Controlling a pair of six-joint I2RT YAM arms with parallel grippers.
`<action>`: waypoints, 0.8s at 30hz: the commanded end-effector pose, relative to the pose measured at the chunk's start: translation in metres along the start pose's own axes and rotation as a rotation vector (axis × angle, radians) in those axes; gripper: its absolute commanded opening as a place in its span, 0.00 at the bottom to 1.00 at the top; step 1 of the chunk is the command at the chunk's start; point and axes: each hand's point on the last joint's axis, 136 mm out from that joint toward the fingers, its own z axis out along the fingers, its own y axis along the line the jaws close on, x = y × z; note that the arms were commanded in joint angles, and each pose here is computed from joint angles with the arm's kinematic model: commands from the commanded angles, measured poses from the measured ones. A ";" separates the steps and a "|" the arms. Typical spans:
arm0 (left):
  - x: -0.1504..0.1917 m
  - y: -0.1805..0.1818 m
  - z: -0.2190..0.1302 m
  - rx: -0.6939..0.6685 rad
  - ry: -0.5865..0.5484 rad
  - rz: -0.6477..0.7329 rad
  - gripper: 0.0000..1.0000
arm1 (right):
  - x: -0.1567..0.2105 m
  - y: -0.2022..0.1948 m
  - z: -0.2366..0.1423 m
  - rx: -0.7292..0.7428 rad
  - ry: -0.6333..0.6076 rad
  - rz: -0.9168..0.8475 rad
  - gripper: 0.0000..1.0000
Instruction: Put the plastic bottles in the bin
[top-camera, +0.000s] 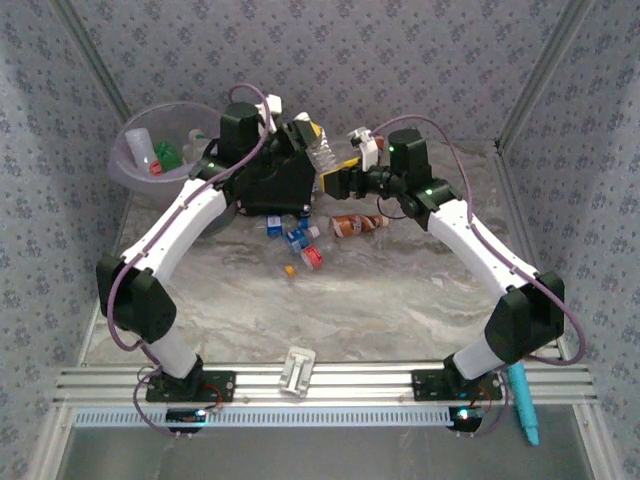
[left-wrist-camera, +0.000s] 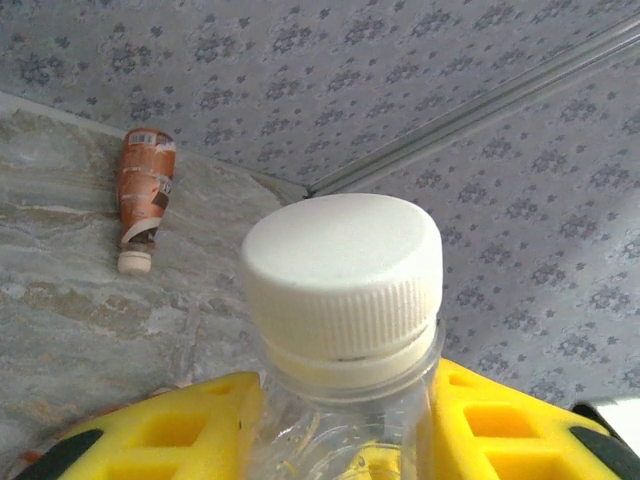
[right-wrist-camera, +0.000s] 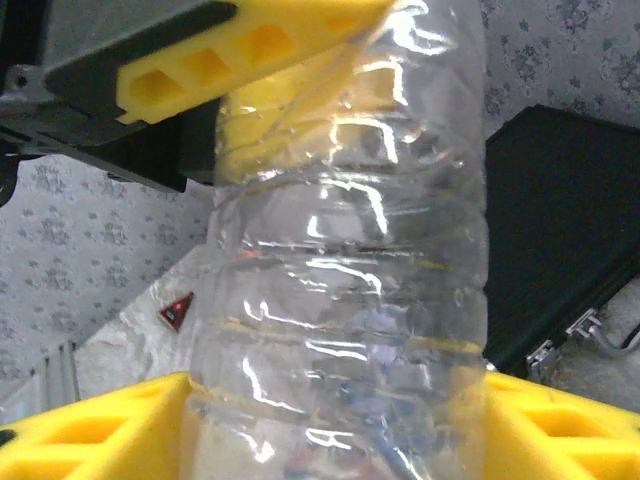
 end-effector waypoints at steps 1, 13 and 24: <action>-0.023 -0.014 -0.009 0.030 -0.035 0.023 0.37 | -0.021 0.010 -0.012 -0.007 -0.034 -0.014 0.77; -0.156 0.023 -0.109 -0.173 -0.340 0.117 0.35 | -0.004 -0.023 -0.051 0.102 -0.045 0.091 0.79; -0.221 0.123 -0.240 -0.726 -0.468 0.232 0.30 | 0.049 -0.058 -0.075 0.220 0.023 0.197 0.78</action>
